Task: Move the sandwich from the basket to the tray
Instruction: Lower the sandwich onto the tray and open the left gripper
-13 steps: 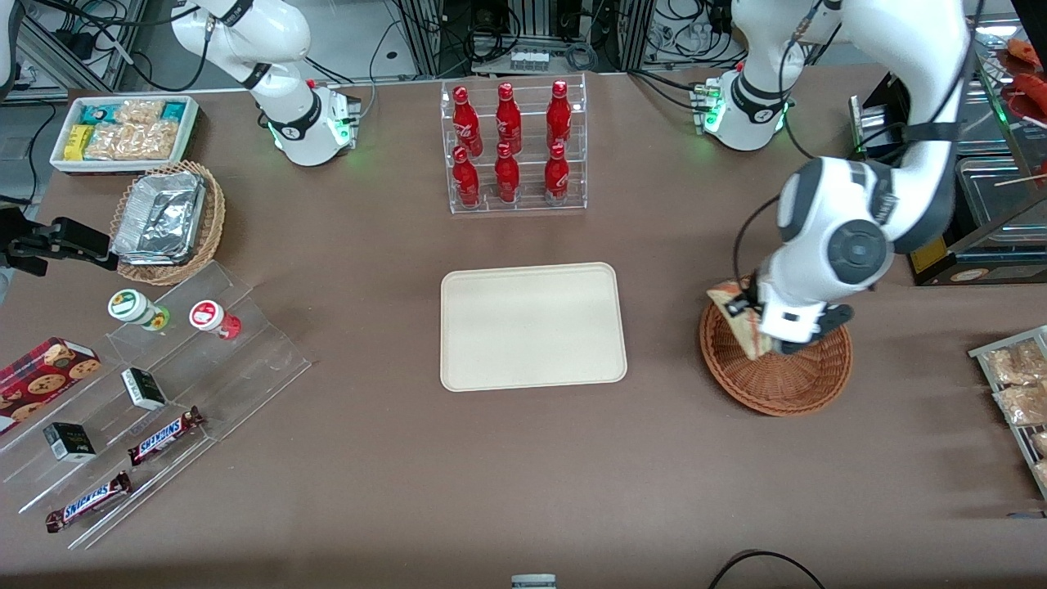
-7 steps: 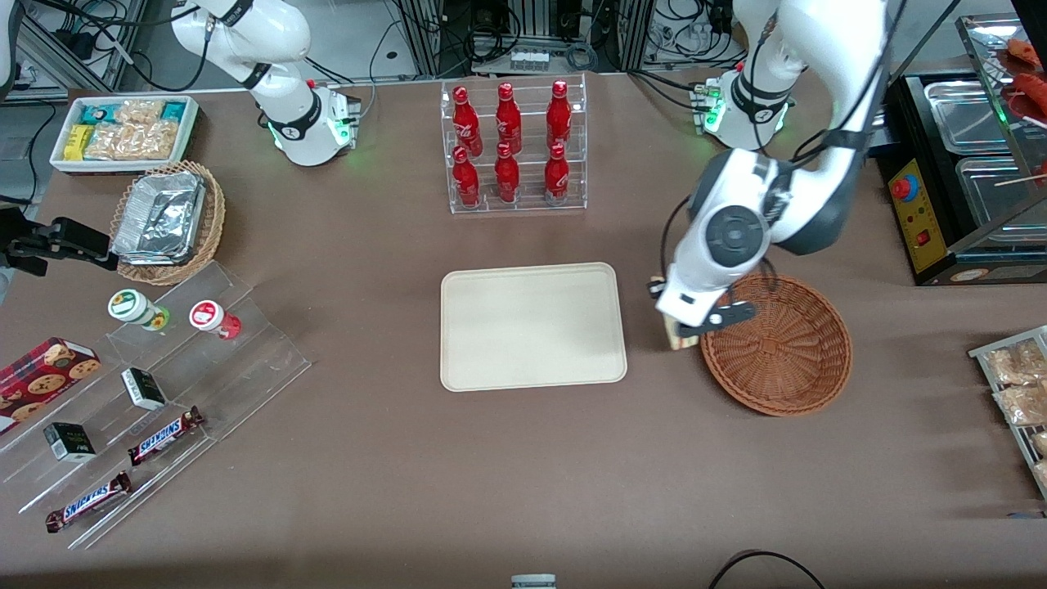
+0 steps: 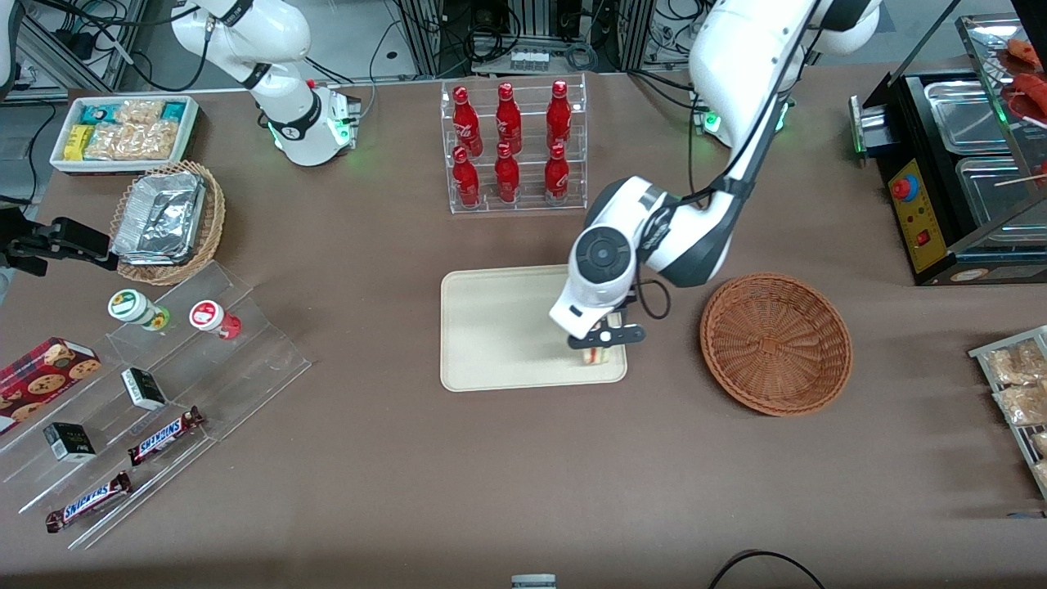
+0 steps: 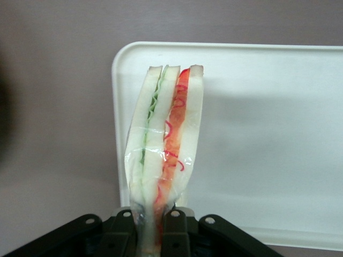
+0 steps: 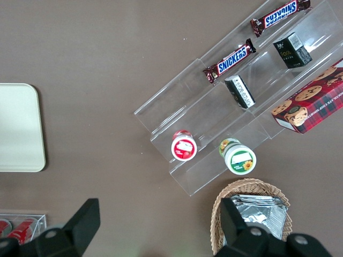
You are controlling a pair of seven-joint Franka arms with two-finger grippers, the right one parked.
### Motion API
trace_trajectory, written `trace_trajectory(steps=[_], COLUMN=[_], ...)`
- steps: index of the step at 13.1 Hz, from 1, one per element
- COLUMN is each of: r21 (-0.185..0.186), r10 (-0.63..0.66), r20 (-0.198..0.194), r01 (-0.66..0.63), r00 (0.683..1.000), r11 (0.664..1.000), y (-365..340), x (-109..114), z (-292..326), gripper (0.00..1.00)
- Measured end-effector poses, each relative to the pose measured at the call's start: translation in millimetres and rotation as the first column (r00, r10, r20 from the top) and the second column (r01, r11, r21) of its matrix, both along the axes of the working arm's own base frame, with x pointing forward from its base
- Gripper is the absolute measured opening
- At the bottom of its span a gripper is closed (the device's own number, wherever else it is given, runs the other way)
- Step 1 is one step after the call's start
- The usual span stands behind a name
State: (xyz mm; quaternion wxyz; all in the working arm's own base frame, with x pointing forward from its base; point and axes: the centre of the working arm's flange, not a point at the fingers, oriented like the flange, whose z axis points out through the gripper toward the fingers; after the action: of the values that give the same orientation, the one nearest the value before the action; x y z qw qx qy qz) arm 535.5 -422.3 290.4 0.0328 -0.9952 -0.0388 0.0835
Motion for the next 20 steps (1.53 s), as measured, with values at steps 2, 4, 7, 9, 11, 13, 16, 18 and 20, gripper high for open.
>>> trace_trajectory(steps=[2, 4, 7, 9, 11, 13, 16, 18, 20], r21=[-0.023, -0.029, -0.031, -0.037, -0.035, -0.032, -0.029, -0.030, -0.033], r10=[-0.005, 0.012, 0.046, 0.055, 0.071, 0.089, 0.102, 0.104, 0.106], r20=[0.000, 0.006, 0.011, 0.012, 0.011, 0.006, 0.001, 0.001, 0.004], r01=[0.005, -0.012, -0.045, -0.054, -0.071, -0.089, -0.102, -0.104, -0.106], r00=[1.000, 1.000, 0.999, 0.998, 0.997, 0.996, 0.995, 0.995, 0.994], r11=[1.000, 1.000, 0.999, 0.998, 0.997, 0.996, 0.994, 0.994, 0.994], y=[-24.4, -49.2, -74.5, -81.6, -83.1, -85.7, -88.9, -89.8, -90.7], x=[-1.2, -5.3, -8.8, -8.0, -6.8, -7.7, -8.1, -8.3, -7.6], z=[-6.0, -14.3, -27.4, -31.1, -35.4, -41.8, -50.6, -54.7, -53.3], gripper=[0.15, 0.15, 0.15, 0.15, 0.15, 0.15, 0.16, 0.33, 0.57])
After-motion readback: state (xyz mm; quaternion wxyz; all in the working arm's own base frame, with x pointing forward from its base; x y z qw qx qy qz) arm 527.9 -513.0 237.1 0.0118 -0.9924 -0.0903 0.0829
